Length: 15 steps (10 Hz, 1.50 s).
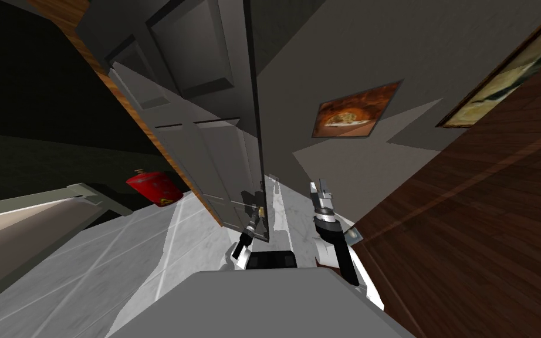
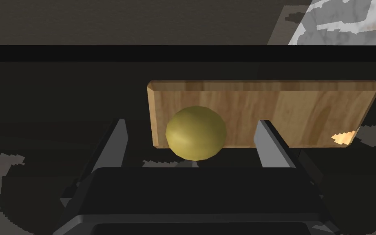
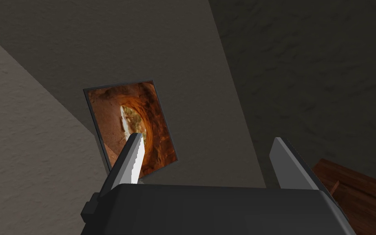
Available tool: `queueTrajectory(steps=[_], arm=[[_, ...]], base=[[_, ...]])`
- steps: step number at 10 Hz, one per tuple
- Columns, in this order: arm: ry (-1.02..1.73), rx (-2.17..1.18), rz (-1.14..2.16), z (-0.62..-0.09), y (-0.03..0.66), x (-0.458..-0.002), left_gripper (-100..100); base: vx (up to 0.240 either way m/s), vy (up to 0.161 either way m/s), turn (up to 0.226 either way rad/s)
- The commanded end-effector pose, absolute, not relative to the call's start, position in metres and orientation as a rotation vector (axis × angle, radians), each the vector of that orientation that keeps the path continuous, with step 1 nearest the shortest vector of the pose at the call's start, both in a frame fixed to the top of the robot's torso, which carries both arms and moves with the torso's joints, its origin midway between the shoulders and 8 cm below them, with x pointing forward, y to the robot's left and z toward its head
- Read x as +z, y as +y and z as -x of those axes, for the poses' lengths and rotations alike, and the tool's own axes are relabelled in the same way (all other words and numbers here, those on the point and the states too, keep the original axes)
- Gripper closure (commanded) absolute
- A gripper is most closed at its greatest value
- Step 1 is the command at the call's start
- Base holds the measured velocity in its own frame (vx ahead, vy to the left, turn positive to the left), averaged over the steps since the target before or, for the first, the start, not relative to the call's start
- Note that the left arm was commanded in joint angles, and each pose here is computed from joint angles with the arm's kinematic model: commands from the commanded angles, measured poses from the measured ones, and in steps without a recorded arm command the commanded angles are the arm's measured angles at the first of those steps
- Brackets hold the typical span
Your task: Push the door open
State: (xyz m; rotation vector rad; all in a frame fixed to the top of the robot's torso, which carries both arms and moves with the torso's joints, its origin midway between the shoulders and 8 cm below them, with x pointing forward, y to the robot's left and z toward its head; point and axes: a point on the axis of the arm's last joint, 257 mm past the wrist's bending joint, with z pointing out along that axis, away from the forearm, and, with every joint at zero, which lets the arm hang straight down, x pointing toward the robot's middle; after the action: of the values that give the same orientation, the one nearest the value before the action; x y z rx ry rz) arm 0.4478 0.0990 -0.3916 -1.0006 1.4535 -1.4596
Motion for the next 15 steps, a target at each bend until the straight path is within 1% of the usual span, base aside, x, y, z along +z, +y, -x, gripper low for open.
queueTrajectory(steps=[1, 6, 9, 13, 14, 15], arm=[[1.455, -1.457, 1.002, -0.448, 0.100, -0.392, 100], [1.455, -1.457, 1.002, -0.448, 0.100, -0.392, 100], [1.435, -1.403, 1.024, -0.454, 0.127, -0.395, 100], [1.422, -1.383, 1.033, -0.457, 0.138, -0.395, 100], [1.414, -1.368, 1.032, -0.460, 0.141, -0.395, -100], [1.411, -1.362, 1.033, -0.461, 0.141, -0.395, -100]], base=[[-0.017, -0.001, -0.002], [-0.013, 0.004, -0.002], [0.184, -0.043, 0.055], [0.138, -0.020, 0.042], [-0.035, 0.052, 0.011], [-0.088, 0.073, 0.003]])
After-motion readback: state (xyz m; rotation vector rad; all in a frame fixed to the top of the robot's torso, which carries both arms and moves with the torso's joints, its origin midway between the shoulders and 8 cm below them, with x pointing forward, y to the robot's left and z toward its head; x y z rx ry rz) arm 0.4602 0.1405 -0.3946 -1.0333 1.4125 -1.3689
